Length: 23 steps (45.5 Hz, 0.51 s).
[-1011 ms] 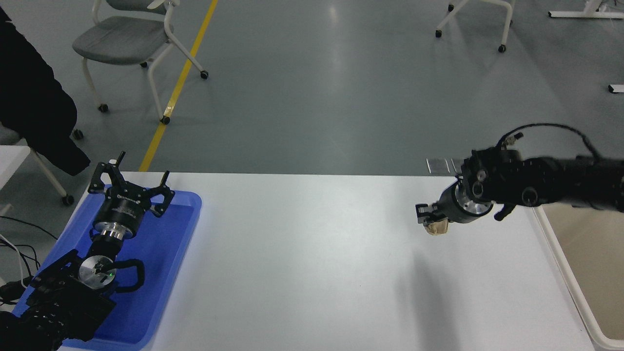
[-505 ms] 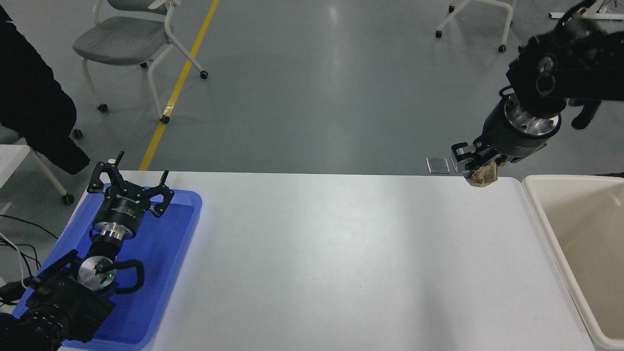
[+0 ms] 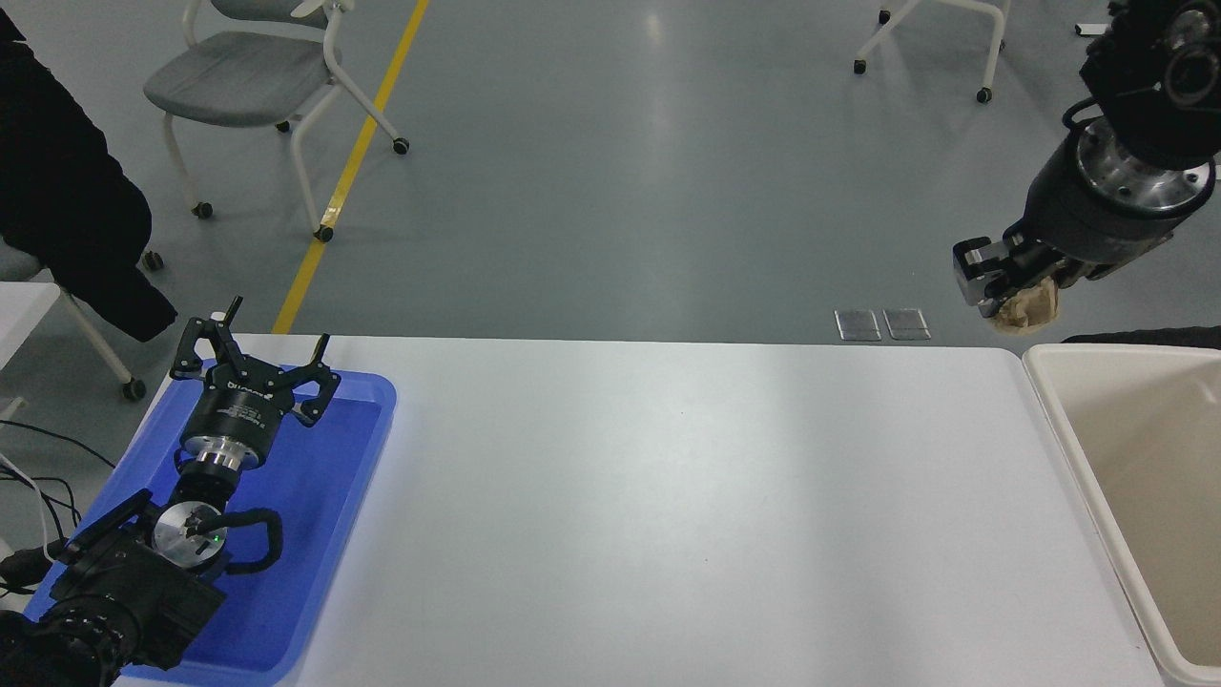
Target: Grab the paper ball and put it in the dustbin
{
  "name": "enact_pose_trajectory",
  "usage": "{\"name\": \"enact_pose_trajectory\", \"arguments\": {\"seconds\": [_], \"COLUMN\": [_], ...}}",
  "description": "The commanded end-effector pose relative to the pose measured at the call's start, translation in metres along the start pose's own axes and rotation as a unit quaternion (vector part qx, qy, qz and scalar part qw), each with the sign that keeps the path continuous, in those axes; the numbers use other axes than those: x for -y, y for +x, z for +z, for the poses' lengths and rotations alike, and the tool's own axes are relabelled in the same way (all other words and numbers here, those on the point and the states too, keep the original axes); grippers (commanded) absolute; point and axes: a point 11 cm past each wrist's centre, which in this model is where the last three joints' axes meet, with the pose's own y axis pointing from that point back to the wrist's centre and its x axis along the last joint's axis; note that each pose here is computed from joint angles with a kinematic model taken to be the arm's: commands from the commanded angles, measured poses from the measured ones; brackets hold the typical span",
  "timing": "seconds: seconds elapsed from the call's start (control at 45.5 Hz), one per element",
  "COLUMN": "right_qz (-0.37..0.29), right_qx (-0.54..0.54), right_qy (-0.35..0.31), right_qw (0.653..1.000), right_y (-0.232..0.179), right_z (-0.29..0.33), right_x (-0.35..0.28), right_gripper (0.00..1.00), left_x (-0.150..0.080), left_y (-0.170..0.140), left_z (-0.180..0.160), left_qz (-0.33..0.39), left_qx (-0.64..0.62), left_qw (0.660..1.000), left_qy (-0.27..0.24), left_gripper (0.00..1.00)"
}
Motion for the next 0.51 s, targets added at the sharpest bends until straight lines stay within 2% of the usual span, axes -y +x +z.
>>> {"name": "enact_pose_trajectory", "arguments": {"seconds": [0.0, 0.176, 0.374, 0.484], "right_qz": [0.004, 0.007, 0.042, 0.061], "right_qx": [0.094, 0.201, 0.253, 0.264], "right_qy": [-0.07, -0.095, -0.124, -0.132], "right_qw": [0.993, 0.975, 0.958, 0.954], "right_y": [-0.027, -0.064, -0.101, -0.125], "right_z": [0.121, 0.194, 0.227, 0.223], "right_x": [0.039, 0.088, 0.15, 0.193], "right_gripper": [0.0, 0.0, 0.0, 0.0], "left_x": [0.0, 0.0, 0.0, 0.0], "left_y": [0.0, 0.0, 0.0, 0.0], "left_z": [0.0, 0.0, 0.0, 0.0], "left_qz": [0.0, 0.0, 0.0, 0.0], "left_qx": [0.0, 0.0, 0.0, 0.0], "left_qw": [1.0, 1.0, 1.0, 1.0], "left_qy": [0.0, 0.0, 0.0, 0.0], "left_gripper": [1.0, 1.0, 1.0, 1.0]}}
